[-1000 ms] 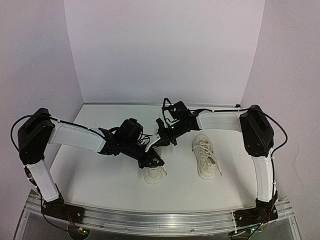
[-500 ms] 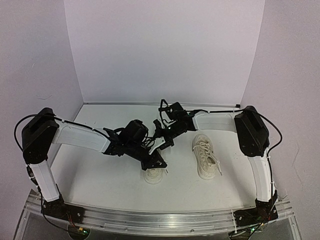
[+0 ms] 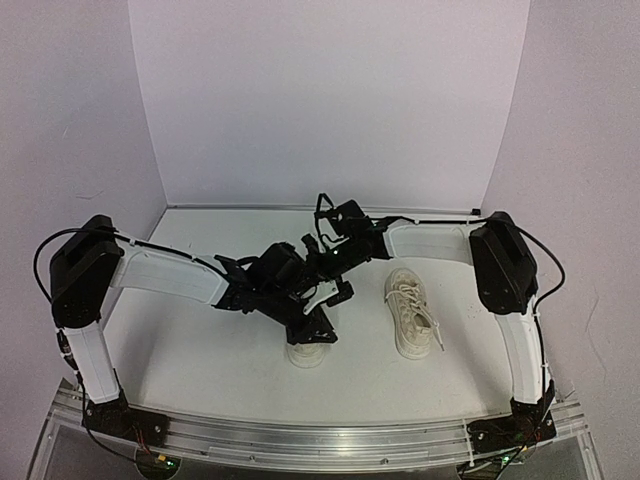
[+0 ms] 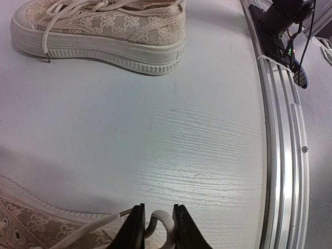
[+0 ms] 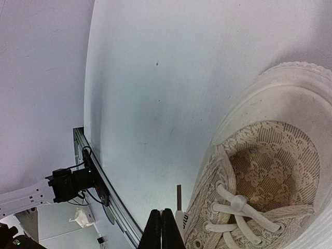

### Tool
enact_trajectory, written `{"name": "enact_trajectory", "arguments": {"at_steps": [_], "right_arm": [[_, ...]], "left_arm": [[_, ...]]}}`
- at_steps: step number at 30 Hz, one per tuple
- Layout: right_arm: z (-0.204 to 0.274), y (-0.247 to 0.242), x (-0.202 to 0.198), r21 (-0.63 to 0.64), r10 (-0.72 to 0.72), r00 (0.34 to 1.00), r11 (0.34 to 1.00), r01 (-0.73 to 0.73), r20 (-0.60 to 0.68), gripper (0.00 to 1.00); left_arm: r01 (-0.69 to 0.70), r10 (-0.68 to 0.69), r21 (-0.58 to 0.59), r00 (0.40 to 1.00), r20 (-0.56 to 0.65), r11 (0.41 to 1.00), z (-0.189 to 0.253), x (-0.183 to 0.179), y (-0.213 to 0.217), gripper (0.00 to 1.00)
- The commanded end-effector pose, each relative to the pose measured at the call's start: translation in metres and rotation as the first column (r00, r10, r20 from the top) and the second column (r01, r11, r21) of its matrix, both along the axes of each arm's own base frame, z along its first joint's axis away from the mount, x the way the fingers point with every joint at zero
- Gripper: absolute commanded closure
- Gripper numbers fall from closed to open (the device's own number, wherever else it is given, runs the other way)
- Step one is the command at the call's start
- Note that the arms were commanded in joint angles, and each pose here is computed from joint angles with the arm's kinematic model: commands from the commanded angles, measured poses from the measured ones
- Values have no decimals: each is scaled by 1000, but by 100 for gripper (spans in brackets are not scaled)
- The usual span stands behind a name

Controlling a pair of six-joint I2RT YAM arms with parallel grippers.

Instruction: Tie the shoes

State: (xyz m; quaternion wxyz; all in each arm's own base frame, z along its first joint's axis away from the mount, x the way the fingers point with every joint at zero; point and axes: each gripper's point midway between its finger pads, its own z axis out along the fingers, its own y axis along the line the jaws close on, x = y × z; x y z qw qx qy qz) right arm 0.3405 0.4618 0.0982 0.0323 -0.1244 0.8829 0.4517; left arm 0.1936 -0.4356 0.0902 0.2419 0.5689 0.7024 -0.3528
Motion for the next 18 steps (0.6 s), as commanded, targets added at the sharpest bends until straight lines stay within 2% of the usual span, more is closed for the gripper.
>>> {"name": "enact_trajectory", "arguments": {"at_steps": [1, 6, 10, 15, 18], "right_arm": [[21, 8, 3, 56, 21, 998, 998, -24, 59, 100], [16, -3, -7, 30, 19, 999, 999, -20, 45, 98], [24, -8, -9, 30, 12, 999, 999, -13, 44, 84], [44, -13, -3, 52, -5, 998, 999, 1, 60, 61], [61, -18, 2, 70, -18, 997, 997, 13, 78, 56]], "left_arm": [[0, 0, -49, 1000, 3, 999, 36, -6, -3, 74], [-64, 64, -67, 998, -9, 996, 57, 0, 19, 55], [-153, 149, -94, 988, -44, 984, 72, 8, 44, 41], [-316, 306, -106, 947, -100, 943, 74, 33, 86, 37], [-354, 348, -74, 934, -76, 932, 63, 34, 105, 42]]}}
